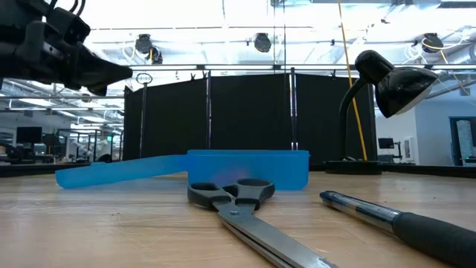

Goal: Pick & place school supplies into a supply box
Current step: Put the black pen into the blue pencil box

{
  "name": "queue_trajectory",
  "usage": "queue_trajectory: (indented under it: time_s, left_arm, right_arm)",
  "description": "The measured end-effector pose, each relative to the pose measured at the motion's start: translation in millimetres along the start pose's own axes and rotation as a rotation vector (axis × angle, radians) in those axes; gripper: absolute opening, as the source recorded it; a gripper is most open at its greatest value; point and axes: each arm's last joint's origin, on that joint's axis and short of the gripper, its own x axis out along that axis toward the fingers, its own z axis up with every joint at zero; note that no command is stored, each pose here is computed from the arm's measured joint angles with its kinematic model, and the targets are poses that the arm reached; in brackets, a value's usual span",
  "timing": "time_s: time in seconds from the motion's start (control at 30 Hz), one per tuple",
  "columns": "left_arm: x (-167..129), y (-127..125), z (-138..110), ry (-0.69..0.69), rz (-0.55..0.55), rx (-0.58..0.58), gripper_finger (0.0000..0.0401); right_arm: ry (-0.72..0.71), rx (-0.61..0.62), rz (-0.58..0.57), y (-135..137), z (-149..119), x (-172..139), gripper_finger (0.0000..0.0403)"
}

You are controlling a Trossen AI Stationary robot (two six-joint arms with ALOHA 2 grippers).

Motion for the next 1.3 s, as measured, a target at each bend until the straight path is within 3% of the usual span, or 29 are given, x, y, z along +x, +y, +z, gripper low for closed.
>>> queue_trajectory:
  time_s: [0.17,0.33,0.47,0.7,1.0,1.3]
  left_arm:
    - [0.0,-0.2,-2.4,0.026,-0.002,0.036,0.0024]
    - [0.0,-0.3,-4.4,0.047,-0.003,0.026,0.0013]
    - [-0.2,-0.3,-6.6,0.070,-0.004,0.028,0.0003]
    - [-0.2,-0.4,-7.3,0.077,-0.005,0.033,0.0027]
    - [-0.2,-0.3,-6.7,0.072,-0.006,0.081,0.0035]
    - [0.0,-0.3,-4.5,0.049,-0.004,0.081,0.0037]
  right_arm:
    - [0.161,0.093,0.029,39.2,41.5,23.7,0.0000]
    - [0.263,0.180,0.093,92.7,65.7,55.8,0.0000]
    - [0.362,0.389,0.136,122.6,77.2,75.8,0.0000]
    - [0.694,0.854,0.033,148.2,38.5,117.2,0.0000]
    - [0.891,0.970,-0.166,164.8,-8.4,147.9,0.0013]
    - [1.043,1.137,-0.275,179.7,-56.0,157.7,0.0142]
